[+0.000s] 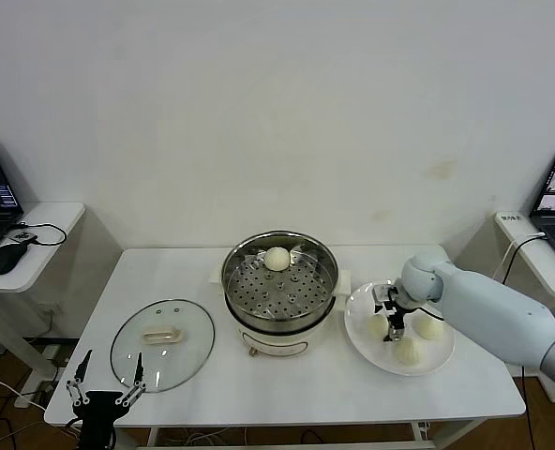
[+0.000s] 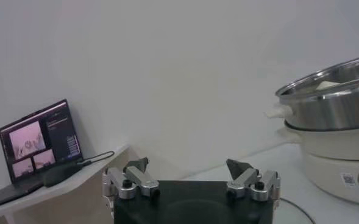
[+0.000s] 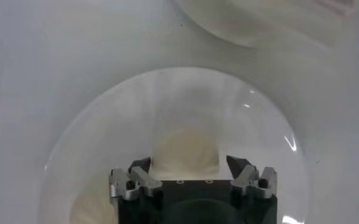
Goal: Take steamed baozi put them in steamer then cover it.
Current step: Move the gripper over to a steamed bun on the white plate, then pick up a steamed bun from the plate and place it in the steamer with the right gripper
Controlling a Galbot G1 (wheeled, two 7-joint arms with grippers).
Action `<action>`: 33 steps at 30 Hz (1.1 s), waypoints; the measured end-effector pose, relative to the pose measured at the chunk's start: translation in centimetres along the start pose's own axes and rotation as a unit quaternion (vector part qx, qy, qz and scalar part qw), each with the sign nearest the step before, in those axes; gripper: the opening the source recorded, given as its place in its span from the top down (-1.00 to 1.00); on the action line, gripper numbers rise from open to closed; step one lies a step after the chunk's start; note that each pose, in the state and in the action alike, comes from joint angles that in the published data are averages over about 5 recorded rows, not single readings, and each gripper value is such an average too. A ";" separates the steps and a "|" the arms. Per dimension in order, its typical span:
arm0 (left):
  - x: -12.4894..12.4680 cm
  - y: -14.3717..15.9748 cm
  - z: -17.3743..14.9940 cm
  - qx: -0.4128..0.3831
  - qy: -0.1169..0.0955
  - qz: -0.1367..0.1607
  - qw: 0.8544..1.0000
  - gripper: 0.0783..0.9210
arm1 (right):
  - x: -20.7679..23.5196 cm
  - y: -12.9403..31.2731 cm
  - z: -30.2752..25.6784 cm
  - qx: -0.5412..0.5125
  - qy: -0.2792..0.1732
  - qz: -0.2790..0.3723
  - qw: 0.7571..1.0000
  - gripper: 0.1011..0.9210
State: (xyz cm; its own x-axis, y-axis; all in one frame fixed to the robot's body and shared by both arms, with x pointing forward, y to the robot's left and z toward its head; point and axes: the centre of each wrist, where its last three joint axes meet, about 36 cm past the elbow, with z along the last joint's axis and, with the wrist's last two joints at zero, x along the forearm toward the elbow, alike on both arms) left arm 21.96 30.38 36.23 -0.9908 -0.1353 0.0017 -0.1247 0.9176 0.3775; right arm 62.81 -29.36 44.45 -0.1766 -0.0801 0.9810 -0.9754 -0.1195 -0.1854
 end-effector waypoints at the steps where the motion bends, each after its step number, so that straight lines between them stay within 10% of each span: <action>1: 0.0 0.0 0.0 0.000 0.000 0.000 1.000 -0.77 | 0.0 0.0 0.0 -0.001 0.000 0.000 1.000 -0.43; 33: -1.2 -0.2 -0.8 0.006 -0.020 0.008 1.000 -0.77 | 22.4 -6.2 -7.2 0.001 -0.090 0.101 0.991 -0.26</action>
State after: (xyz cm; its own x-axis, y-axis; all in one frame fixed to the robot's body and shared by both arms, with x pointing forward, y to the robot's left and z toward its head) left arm 23.21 30.09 36.90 -0.9939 -0.1065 -0.0297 -0.1099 0.9242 0.3658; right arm 63.96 -23.33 67.96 -0.3417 -0.2774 0.8980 -0.9222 -0.0852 -0.3772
